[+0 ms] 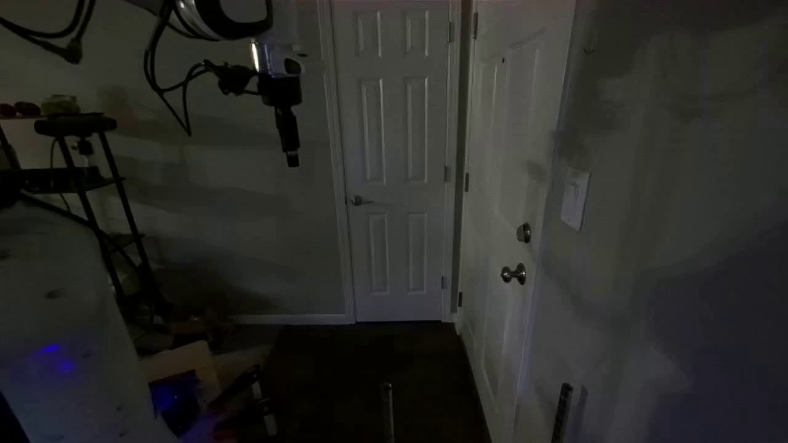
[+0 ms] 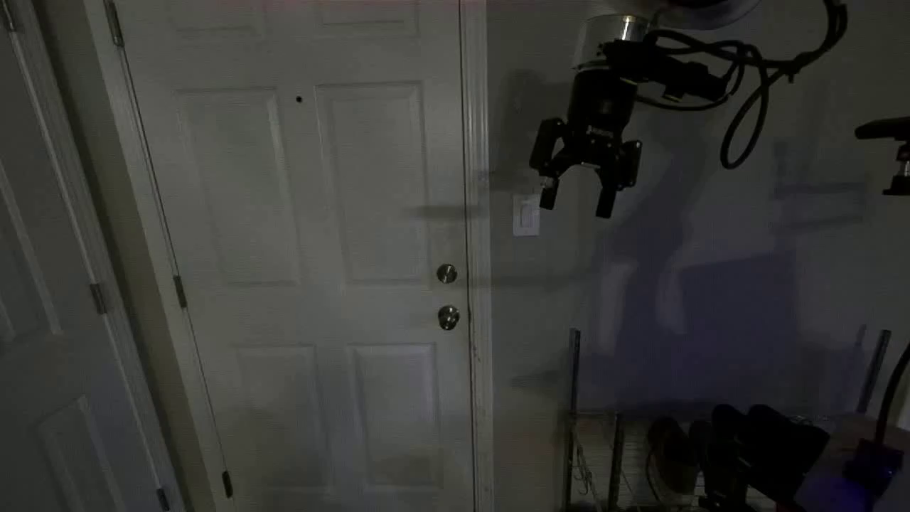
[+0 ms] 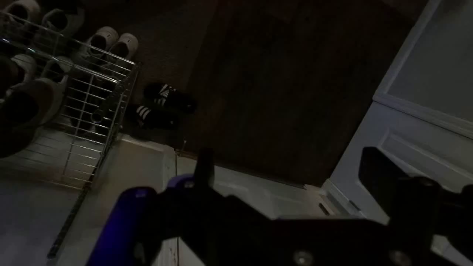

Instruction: Turn on the light

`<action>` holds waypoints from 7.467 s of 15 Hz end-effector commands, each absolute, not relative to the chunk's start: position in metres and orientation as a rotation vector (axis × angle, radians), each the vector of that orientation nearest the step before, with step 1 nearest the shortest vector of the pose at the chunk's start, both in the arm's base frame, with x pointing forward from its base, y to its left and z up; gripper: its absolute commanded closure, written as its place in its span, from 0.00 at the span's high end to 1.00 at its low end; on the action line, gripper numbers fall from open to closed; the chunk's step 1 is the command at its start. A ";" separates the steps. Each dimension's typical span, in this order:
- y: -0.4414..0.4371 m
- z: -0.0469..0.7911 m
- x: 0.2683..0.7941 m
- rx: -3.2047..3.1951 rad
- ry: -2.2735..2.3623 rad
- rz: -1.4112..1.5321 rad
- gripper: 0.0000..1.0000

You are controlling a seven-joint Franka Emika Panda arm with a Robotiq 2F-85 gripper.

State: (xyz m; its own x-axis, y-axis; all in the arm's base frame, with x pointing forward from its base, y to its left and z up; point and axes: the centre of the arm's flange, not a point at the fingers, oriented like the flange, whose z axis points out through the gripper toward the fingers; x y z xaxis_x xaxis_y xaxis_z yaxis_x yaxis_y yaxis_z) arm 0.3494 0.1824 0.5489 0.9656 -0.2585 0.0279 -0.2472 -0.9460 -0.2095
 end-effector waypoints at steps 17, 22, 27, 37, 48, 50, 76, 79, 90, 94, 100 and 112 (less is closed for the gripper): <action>0.168 0.512 0.407 -2.892 0.357 0.033 0.60; 0.149 0.487 0.460 -2.878 0.405 0.060 0.28; 0.126 0.469 0.503 -2.881 0.489 -0.050 0.03; 0.075 0.444 0.563 -2.981 0.598 -0.522 0.04; 0.030 0.433 0.615 -3.056 0.846 -1.011 0.05; 0.024 0.428 0.625 -3.058 0.877 -1.045 0.05; -0.001 0.410 0.660 -3.056 0.992 -1.590 0.04; -0.001 0.411 0.661 -3.048 1.015 -1.599 0.04; -0.006 0.410 0.667 -2.998 1.041 -1.657 0.04; -0.018 0.417 0.674 -2.916 1.112 -1.766 0.04; -0.037 0.417 0.685 -2.861 1.214 -1.727 0.04; -0.043 0.407 0.707 -2.835 1.229 -1.746 0.03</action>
